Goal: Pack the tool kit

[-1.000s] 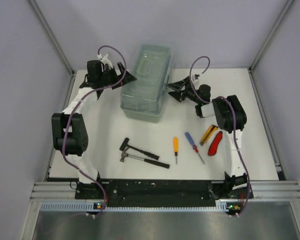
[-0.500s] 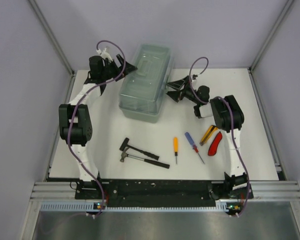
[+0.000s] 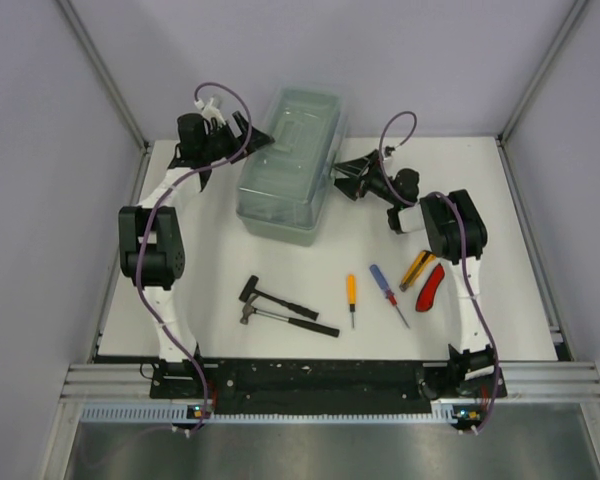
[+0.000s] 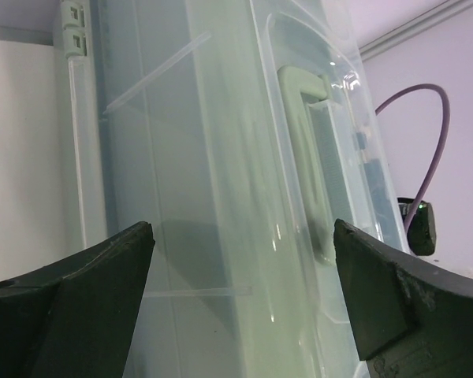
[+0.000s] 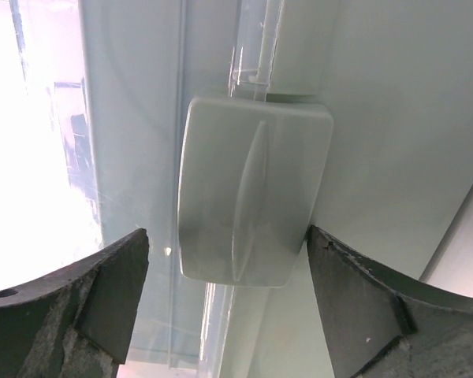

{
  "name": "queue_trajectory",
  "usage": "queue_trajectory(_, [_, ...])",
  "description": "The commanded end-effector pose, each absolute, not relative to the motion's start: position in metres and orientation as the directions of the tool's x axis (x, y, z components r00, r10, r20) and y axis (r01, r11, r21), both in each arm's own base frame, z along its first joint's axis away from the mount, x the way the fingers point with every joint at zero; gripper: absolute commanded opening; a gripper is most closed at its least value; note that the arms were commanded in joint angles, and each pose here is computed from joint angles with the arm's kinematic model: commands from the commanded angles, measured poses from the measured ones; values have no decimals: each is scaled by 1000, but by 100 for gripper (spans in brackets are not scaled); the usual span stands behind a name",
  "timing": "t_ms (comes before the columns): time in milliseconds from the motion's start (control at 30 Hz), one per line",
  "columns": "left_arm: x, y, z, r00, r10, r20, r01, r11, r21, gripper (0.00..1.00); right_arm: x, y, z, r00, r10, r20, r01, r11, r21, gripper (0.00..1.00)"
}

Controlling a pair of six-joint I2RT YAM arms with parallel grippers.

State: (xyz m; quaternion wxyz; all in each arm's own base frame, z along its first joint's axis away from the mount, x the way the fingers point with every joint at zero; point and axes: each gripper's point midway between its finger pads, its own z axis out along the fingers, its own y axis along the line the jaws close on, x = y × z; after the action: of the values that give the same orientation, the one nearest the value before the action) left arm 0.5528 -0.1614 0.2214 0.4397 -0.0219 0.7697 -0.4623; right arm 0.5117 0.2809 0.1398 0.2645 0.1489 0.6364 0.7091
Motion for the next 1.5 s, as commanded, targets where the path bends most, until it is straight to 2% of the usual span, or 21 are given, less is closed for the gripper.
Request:
queue_trajectory(0, [512, -221, 203, -749, -290, -595, 438, 458, -774, 97, 483, 309, 205, -800, 502, -328, -450, -142, 881, 77])
queue_trajectory(267, [500, -236, 188, -783, -247, -571, 429, 452, -782, 97, 484, 318, 201, -808, 474, -351, -432, -71, 899, 66])
queue_trajectory(500, [489, -247, 176, -805, -202, -558, 424, 461, -779, 97, 490, 330, 194, -808, 439, -393, -404, 72, 912, 72])
queue_trajectory(633, [483, -253, 171, -813, -180, -554, 428, 461, -777, 96, 493, 333, 192, -809, 427, -404, -390, 125, 912, 64])
queue_trajectory(900, [476, -262, 169, -822, -158, -547, 433, 449, -781, 96, 487, 338, 202, -829, 433, -354, -380, 28, 924, 44])
queue_trajectory(1167, [475, -261, 163, -831, -159, -533, 410, 472, -780, 96, 498, 335, 187, -823, 456, -339, -296, 165, 941, 39])
queue_trajectory(1467, [477, -258, 161, -829, -161, -535, 402, 494, -771, 95, 507, 331, 173, -820, 500, -280, -178, 242, 954, 31])
